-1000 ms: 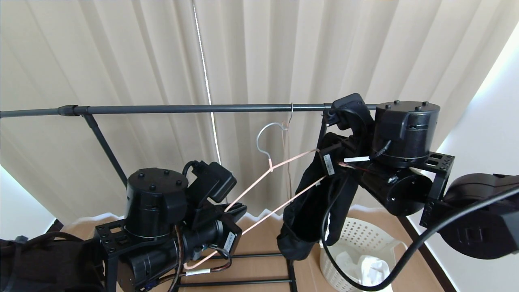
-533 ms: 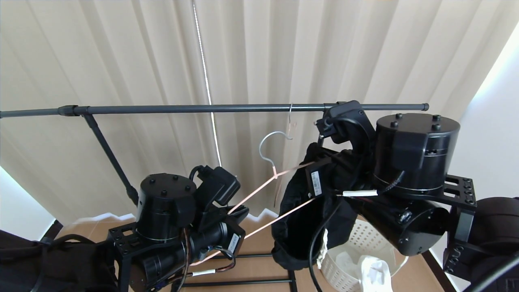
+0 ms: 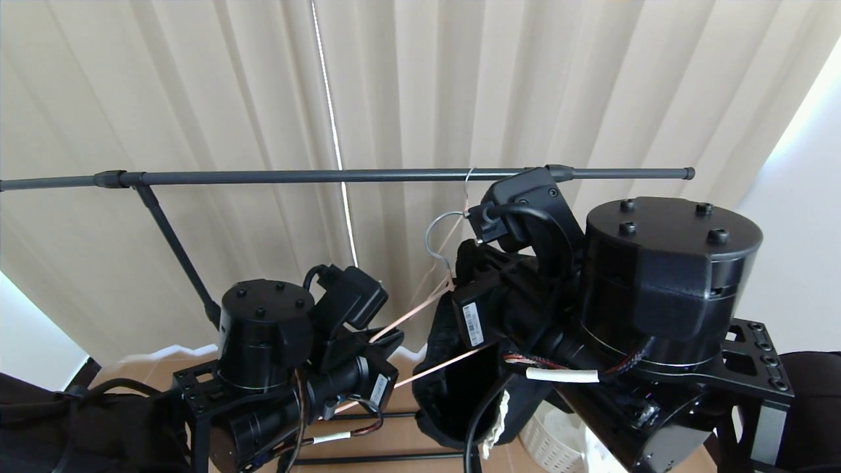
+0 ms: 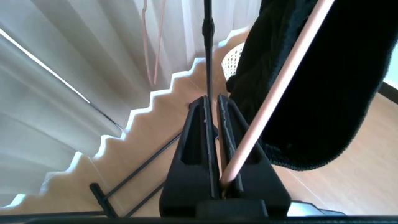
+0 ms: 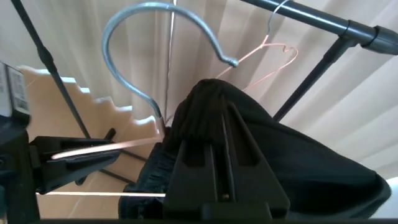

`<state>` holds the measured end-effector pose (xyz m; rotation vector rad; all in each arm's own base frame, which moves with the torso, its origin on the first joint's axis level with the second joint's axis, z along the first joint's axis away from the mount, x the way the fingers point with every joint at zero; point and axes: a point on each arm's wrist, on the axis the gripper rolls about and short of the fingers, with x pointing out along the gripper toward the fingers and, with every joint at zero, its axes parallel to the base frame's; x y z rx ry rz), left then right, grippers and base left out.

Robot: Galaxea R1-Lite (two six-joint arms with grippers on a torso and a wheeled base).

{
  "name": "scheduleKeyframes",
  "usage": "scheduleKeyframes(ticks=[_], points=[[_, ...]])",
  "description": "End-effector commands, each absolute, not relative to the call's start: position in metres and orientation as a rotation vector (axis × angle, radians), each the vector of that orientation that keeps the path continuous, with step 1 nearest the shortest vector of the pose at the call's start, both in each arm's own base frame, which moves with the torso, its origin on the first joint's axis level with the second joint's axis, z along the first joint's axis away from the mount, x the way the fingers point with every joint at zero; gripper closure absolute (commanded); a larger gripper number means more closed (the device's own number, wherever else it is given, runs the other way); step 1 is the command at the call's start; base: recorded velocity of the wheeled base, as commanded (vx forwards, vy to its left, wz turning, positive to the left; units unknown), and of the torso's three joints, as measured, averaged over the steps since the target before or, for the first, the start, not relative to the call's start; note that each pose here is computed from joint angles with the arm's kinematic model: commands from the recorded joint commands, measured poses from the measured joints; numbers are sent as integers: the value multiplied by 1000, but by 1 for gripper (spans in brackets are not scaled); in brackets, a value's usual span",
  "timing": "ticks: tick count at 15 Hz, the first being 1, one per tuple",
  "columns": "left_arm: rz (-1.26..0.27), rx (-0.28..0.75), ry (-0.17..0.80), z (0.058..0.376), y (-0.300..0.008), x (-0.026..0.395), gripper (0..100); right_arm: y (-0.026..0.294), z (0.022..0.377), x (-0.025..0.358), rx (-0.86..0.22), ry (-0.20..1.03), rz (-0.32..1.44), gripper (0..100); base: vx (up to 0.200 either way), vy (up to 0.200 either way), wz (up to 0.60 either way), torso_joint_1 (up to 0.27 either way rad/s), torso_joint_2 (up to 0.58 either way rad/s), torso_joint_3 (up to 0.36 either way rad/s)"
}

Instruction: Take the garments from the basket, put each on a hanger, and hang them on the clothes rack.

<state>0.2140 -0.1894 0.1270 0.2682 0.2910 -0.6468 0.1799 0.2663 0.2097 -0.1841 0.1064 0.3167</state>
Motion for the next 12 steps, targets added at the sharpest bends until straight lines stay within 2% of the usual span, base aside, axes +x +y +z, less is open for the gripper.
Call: scheduleKeyframes(ticks=[1, 2, 3, 6, 8, 12], points=[[-646, 268, 291, 125, -188, 212, 100, 264, 208, 185, -184, 110, 298, 100, 0, 0, 0, 0, 0, 0], [-646, 265, 284, 124, -187, 211, 100, 256, 211, 194, -174, 106, 257, 100, 0, 0, 0, 0, 0, 0], [-646, 264, 283, 124, -186, 211, 100, 252, 213, 198, -168, 103, 240, 0, 0, 0, 0, 0, 0, 0], [-648, 266, 282, 124, -186, 211, 100, 238, 228, 204, -133, 72, 197, 0, 0, 0, 0, 0, 0, 0], [-649, 264, 278, 125, -187, 211, 100, 240, 236, 209, -119, 58, 189, 0, 0, 0, 0, 0, 0, 0], [-648, 251, 247, 128, -188, 211, 100, 252, 221, 217, -147, 84, 194, 0, 0, 0, 0, 0, 0, 0]])
